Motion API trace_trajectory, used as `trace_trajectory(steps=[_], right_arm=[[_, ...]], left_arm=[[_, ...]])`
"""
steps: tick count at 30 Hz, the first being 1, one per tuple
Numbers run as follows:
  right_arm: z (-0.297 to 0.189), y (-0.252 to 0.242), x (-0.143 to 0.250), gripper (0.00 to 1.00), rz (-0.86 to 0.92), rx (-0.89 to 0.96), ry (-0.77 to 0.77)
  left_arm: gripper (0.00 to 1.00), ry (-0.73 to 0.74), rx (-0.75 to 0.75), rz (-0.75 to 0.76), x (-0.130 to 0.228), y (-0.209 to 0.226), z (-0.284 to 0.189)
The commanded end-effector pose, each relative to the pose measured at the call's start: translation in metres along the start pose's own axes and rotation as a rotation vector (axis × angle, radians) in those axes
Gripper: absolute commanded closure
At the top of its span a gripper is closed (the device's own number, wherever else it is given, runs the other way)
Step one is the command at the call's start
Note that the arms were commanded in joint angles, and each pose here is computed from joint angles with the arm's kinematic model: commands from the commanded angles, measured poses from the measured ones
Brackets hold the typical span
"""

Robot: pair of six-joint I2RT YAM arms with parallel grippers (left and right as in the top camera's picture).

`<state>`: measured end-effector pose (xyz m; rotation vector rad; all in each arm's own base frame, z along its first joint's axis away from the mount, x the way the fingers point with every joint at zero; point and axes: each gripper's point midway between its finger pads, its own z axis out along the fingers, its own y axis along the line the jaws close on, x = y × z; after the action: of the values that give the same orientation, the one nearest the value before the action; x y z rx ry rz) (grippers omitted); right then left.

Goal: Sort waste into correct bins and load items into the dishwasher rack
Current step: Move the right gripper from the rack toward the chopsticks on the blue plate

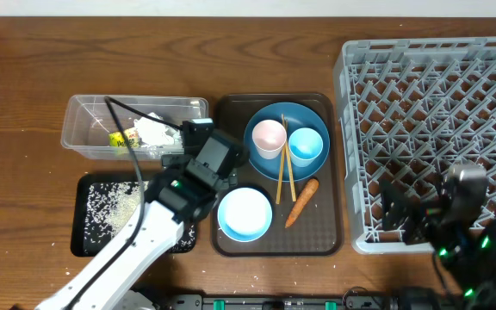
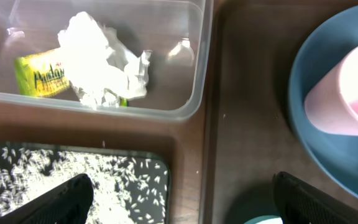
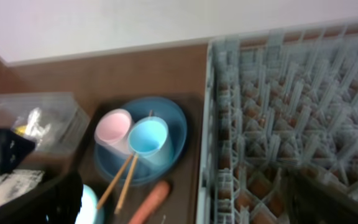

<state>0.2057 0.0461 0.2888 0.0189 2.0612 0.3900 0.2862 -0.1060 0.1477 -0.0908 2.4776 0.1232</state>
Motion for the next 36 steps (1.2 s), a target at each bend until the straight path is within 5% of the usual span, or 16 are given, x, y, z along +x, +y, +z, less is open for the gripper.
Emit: trace_trajectory(steps=[1,9,18,32,36], right_arm=[[-0.005,0.015,-0.029,0.01,0.022,-0.039,0.066],[-0.003,0.066,-0.056,0.01,0.048,-0.311,0.152],[0.006,0.061,-0.040,0.02,0.158,-0.288,0.254],[0.047,0.059,0.016,0.54,0.222,-0.240,0.513],[0.065,0.062,0.036,0.57,0.210,-0.205,0.600]], left_arm=[[0.06,-0.090,0.034,0.039,-0.020,0.006,-0.026],[0.05,-0.142,0.064,0.009,-0.027,0.012,-0.044],[0.05,-0.139,0.062,0.010,-0.027,0.011,-0.042],[0.05,-0.139,0.062,0.011,-0.027,0.011,-0.042],[0.05,-0.138,0.062,0.011,-0.027,0.011,-0.042]])
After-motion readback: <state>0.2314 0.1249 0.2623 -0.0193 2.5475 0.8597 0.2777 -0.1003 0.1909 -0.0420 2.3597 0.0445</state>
